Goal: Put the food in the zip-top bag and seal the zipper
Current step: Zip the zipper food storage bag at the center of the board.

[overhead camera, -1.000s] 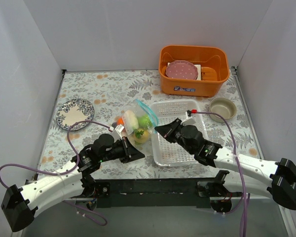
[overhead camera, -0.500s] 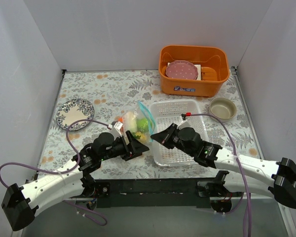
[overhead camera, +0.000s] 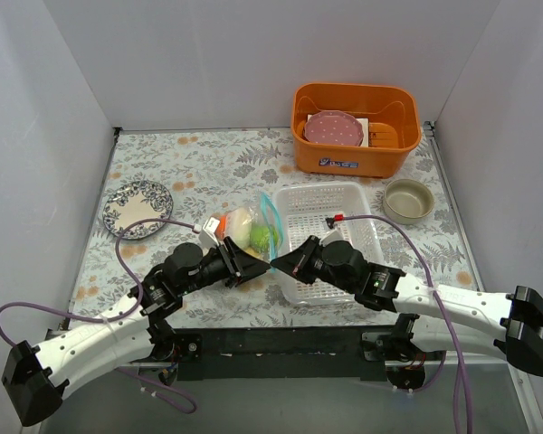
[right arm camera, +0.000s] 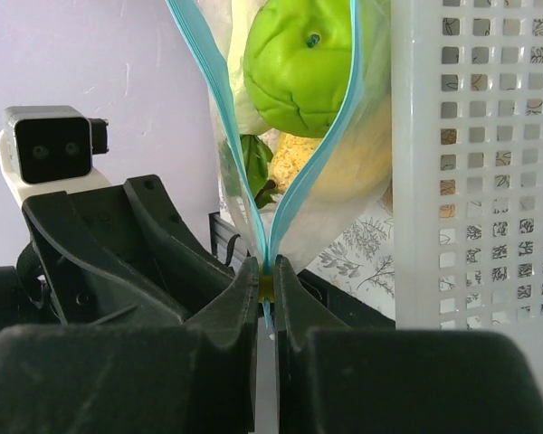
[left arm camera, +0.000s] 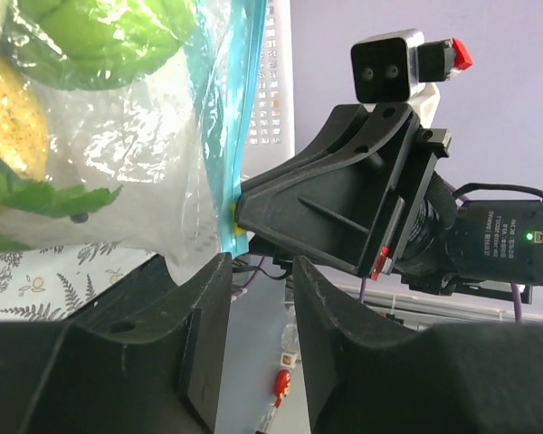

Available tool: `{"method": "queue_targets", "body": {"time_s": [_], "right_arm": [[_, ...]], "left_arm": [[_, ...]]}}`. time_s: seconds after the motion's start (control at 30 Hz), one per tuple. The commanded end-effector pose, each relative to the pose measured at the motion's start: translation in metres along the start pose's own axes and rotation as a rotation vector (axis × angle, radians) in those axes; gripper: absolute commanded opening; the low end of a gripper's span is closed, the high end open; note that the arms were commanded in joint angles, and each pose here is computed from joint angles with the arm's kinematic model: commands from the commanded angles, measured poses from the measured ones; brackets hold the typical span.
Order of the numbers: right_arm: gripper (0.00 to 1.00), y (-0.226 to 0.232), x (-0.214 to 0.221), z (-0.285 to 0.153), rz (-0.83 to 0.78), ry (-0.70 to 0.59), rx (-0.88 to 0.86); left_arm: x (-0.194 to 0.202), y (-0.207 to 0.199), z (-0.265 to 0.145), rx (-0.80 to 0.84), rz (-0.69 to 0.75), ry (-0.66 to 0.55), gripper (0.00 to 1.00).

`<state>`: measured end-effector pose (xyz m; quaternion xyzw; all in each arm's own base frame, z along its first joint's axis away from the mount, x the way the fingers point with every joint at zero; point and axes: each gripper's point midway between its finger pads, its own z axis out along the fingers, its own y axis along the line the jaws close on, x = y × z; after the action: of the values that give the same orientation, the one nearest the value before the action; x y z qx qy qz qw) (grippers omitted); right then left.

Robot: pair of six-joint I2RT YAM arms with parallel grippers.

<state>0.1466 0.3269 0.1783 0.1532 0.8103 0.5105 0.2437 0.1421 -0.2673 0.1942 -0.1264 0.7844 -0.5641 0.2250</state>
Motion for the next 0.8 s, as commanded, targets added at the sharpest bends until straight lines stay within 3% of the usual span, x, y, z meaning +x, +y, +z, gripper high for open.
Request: {"method": "queue_targets", "body": {"time_s": [0.0, 0.23, 0.57, 0.77], "right_arm": [[0.06, 0.023, -0.004, -0.002, 0.045, -0.024, -0.081], [0.07, 0.022, -0.011, -0.006, 0.065, -0.063, -0.100], [0.07, 0.021, -0.011, -0.005, 0.081, -0.071, -0.110], [0.07, 0.023, -0.007, -0.003, 0.078, -0.048, -0.106]], "left_arm": [[-0.001, 0.007, 0.005, -0.015, -0.015, -0.009, 0.32], [0.002, 0.018, 0.003, -0.056, -0.038, -0.002, 0.50], [0.007, 0.032, 0.004, -0.072, -0.086, 0.004, 0.51], [-0.007, 0.017, 0.007, -0.016, -0.075, -0.061, 0.51]]}}
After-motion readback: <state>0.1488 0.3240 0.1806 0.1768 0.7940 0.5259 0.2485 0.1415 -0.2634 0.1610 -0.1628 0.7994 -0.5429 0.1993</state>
